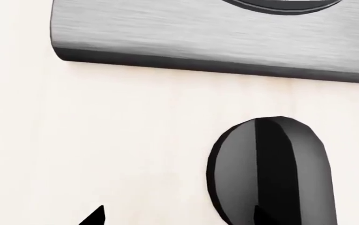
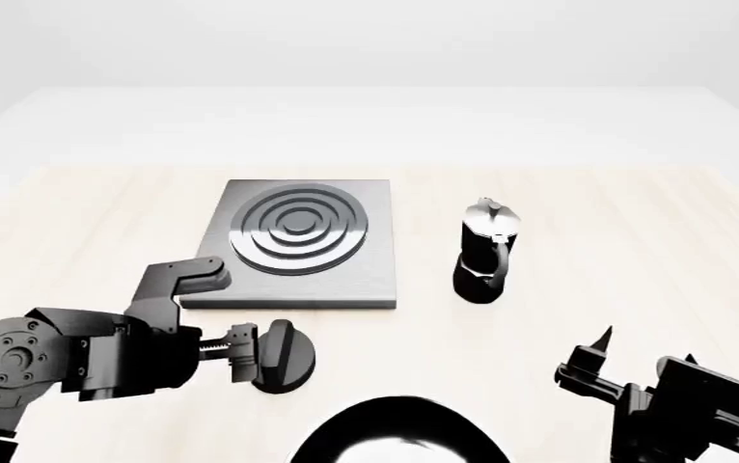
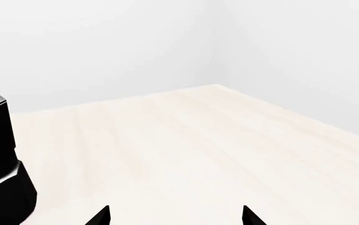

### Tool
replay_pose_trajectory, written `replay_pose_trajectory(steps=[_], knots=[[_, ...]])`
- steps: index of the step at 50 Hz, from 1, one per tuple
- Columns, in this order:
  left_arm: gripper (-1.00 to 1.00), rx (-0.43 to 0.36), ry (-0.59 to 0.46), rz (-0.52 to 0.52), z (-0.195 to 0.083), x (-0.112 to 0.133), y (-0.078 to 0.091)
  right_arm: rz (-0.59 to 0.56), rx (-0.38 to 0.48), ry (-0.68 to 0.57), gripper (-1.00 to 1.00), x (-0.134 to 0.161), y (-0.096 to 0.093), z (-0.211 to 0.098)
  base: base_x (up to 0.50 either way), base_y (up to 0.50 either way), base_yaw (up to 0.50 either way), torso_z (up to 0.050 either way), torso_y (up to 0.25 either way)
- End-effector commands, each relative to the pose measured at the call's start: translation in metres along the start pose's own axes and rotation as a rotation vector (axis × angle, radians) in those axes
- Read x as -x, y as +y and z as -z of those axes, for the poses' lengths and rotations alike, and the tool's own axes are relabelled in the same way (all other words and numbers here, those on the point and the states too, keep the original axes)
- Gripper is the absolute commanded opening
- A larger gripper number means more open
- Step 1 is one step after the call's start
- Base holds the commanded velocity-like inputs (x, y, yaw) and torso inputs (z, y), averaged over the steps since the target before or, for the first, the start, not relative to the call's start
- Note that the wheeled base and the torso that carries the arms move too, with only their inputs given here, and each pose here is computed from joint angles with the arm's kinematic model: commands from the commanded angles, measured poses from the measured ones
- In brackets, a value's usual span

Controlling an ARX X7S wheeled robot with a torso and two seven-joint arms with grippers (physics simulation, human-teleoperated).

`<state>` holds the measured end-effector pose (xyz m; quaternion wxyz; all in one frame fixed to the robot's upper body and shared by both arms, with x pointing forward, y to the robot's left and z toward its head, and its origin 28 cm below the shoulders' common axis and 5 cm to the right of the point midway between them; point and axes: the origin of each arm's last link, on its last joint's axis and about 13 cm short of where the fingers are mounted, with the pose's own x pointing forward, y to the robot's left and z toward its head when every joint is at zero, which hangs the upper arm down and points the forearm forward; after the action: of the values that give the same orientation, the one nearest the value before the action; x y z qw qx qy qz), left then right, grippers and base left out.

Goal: Turn on the stove and put the frying pan on it.

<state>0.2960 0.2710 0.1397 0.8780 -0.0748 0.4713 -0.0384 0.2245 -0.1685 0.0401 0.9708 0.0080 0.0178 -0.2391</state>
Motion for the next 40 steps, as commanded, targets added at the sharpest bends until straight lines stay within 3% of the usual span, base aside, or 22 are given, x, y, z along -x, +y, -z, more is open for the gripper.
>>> replay_pose_trajectory(steps=[1,40], knots=[[1.0,-0.02,0.006,0.021,0.0,-0.003,-0.001,-0.001,0.0,0.0,1.0,0.0,0.0,0.0,0.0,0.0,0.0,0.0,0.0],[1.0,0.032,0.043,0.003,0.0,-0.023,0.012,-0.001,0.001,-0.002,1.0,0.001,0.0,0.0,0.0,0.0,0.0,0.0,0.0]])
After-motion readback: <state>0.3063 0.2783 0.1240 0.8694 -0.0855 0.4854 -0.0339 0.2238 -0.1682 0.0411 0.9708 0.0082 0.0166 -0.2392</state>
